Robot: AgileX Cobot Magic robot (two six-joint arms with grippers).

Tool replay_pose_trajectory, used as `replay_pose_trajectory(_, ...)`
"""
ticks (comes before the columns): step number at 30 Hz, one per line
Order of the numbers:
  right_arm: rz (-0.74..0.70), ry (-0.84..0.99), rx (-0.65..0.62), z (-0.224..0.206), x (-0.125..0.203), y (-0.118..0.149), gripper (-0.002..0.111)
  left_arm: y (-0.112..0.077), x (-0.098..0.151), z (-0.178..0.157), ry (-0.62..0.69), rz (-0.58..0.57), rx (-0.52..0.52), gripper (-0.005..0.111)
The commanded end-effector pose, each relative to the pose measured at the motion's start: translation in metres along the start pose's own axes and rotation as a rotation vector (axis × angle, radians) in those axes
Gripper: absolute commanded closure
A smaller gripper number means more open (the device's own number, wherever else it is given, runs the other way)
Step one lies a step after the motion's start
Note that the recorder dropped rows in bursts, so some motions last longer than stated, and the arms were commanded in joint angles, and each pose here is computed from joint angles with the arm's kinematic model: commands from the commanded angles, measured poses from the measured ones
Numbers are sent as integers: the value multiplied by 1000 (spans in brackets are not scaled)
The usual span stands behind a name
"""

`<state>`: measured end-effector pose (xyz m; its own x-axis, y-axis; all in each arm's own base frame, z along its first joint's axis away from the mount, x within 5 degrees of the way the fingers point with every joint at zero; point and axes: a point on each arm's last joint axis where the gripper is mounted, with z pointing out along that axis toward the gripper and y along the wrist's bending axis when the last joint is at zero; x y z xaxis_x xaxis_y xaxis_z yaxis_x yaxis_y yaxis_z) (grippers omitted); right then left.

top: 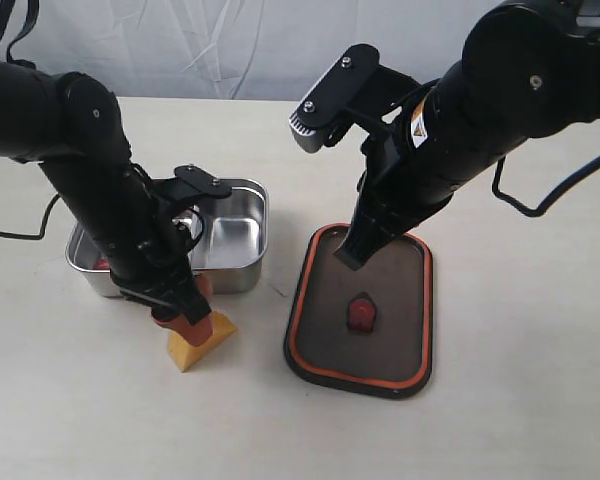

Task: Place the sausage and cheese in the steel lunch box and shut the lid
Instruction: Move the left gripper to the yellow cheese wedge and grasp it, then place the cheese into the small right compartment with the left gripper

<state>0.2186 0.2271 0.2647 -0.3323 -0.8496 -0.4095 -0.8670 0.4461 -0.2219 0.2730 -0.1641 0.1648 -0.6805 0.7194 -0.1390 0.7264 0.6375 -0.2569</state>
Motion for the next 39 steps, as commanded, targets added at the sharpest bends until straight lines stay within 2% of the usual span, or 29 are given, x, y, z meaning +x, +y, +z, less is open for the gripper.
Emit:
replay_pose_trajectory(1,-5,-12,13,-3,0,-2,108,3,-1,11,9,-8,0,44)
replay_pose_trajectory(11,-5,-14,14,-3,0,-2,108,9,-1,33,53,-33,22,44)
replay_pose_trajectory(13,-5,-14,14,-3,0,-2,108,8,0,34,66,-42,40,48)
replay_pose_trajectory(15,-5,-14,14,-3,0,-2,108,6,0,34,70,-55,61,61)
replay_pose_trajectory(20,-5,-14,14,-3,0,-2,108,3,-2,34,53,-92,101,104)
replay_pose_trajectory(21,-5,-14,14,-3,0,-2,108,2,-2,34,52,-89,106,106)
replay_pose_trajectory(26,-34,1,44,-3,1,-5,108,-8,0,28,66,-82,193,107)
replay_pose_trajectory(29,-8,13,100,-3,2,-10,108,-12,0,16,37,-72,192,107)
replay_pose_trajectory(33,6,19,164,-4,3,-15,108,-16,-4,-5,-55,-46,140,107)
replay_pose_trajectory(39,4,20,169,-4,3,-16,108,-11,-7,-22,-149,12,6,107)
